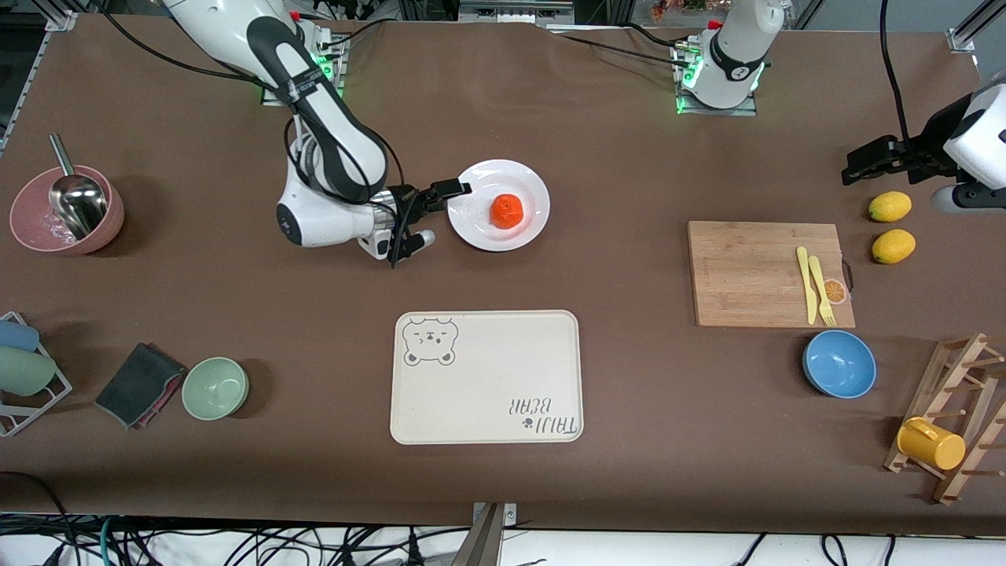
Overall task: Place orange and plate with both arms
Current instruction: 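Grip the white plate rim with the right gripper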
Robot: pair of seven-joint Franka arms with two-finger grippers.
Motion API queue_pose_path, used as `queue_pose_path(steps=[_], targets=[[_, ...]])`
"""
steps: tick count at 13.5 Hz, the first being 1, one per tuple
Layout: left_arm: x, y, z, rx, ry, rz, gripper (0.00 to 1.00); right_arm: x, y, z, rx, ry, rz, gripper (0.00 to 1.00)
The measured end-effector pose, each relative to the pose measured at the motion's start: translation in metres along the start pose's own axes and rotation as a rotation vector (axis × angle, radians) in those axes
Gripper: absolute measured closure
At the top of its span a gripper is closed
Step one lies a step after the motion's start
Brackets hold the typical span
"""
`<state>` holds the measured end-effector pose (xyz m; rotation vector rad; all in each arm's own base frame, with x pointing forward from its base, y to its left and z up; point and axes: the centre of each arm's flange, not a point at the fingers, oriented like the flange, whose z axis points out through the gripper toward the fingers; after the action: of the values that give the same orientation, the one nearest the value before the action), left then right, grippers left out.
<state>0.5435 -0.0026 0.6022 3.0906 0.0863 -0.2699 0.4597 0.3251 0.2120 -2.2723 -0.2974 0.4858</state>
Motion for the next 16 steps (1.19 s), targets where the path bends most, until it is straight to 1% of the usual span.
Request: queue_pose_path(steps=[2, 5, 7, 11, 14, 16], targets=[[0.000, 0.000, 0.000, 0.000, 0.000, 0.000, 0.00, -0.006, 0.007, 0.009, -0.006, 0.006, -0.043, 0.00], [0.000, 0.000, -0.001, 0.000, 0.006, -0.007, 0.00, -0.017, 0.028, 0.013, 0.007, 0.004, -0.084, 0.00], [0.002, 0.001, -0.003, -0.001, 0.019, -0.024, 0.00, -0.021, 0.037, 0.014, 0.028, 0.016, -0.097, 0.00], [0.005, 0.002, -0.003, -0.006, 0.034, -0.040, 0.00, -0.028, 0.049, 0.022, 0.126, 0.073, -0.024, 0.00], [0.005, -0.003, -0.005, -0.025, 0.038, -0.053, 0.00, -0.027, 0.075, 0.020, 0.139, 0.099, -0.024, 0.00], [0.004, -0.009, -0.009, -0.028, 0.046, -0.063, 0.00, -0.027, 0.089, 0.017, 0.153, 0.097, -0.015, 0.00]])
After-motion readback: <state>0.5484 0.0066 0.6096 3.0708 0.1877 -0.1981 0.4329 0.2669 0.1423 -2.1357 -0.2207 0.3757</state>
